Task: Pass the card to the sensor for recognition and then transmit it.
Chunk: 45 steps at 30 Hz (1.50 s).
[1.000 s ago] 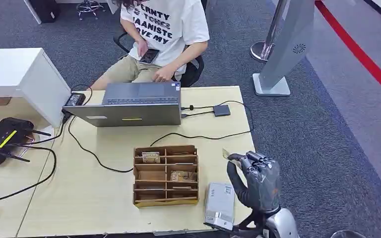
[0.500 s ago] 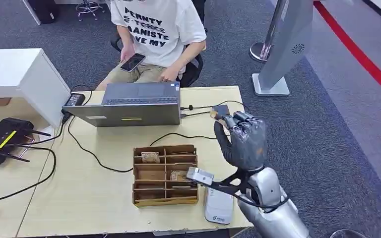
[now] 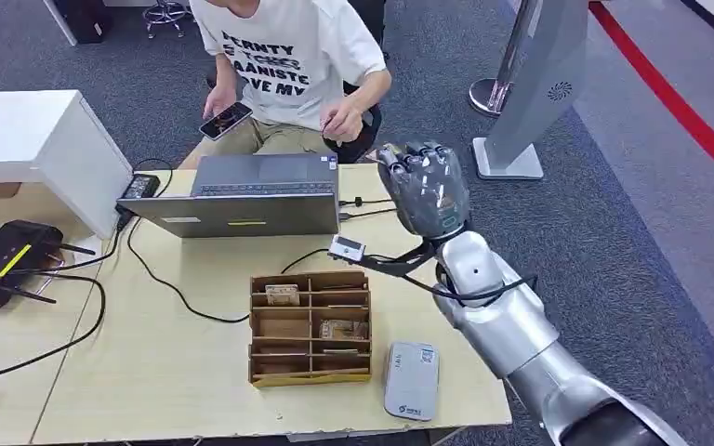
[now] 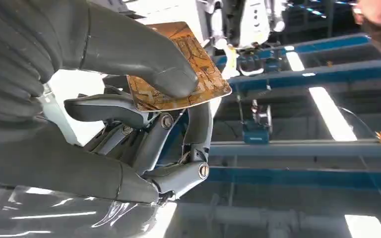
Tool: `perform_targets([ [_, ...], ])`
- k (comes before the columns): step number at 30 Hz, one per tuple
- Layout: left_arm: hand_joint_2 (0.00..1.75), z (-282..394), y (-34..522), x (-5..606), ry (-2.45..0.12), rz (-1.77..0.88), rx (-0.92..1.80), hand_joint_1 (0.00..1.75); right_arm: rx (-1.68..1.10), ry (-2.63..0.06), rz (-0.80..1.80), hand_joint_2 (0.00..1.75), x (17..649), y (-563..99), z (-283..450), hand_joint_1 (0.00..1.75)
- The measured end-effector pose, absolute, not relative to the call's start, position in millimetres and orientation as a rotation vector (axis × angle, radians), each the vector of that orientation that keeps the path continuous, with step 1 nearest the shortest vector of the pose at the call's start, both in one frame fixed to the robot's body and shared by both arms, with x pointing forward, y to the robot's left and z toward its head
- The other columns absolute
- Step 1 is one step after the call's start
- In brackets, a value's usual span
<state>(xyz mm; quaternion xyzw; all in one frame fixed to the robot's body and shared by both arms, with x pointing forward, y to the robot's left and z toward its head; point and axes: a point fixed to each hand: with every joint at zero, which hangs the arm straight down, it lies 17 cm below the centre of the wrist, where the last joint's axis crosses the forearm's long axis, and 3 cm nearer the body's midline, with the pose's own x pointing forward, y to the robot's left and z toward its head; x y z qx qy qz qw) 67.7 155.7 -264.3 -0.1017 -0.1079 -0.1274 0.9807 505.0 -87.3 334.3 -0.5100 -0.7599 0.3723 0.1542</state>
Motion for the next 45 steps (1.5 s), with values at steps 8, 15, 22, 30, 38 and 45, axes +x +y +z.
perform_targets([
  [8, 0.0, -264.6, 156.2, 66.3, -0.214, -0.295, -0.202, 0.0, -1.563, -2.06, 1.105, 1.75, 539.8, -104.4, 331.6, 1.75],
  [15, 0.0, -264.8, 156.1, 65.5, -0.209, -0.312, -0.201, 0.0, -1.589, -2.004, 1.153, 1.75, 551.2, -110.7, 318.3, 1.66],
  [22, 0.0, -264.8, 156.3, 65.7, -0.209, -0.309, -0.201, 0.0, -1.556, -1.948, 1.194, 1.75, 559.0, -113.9, 299.0, 0.0],
  [30, 0.0, -264.6, 156.0, 67.0, -0.211, -0.283, -0.202, 0.0, -1.45, -1.986, 1.174, 1.75, 549.4, -104.7, 284.4, 0.0],
  [38, 0.0, -264.3, 156.0, 70.0, -0.22, -0.235, -0.199, 0.0, -1.24, -2.193, 0.981, 1.75, 483.3, -73.4, 291.9, 0.0],
  [45, 0.0, -264.7, 157.3, 71.5, -0.22, -0.13, -0.191, 0.0, -0.964, -2.35, 0.798, 1.75, 408.7, -55.4, 297.8, 0.42],
])
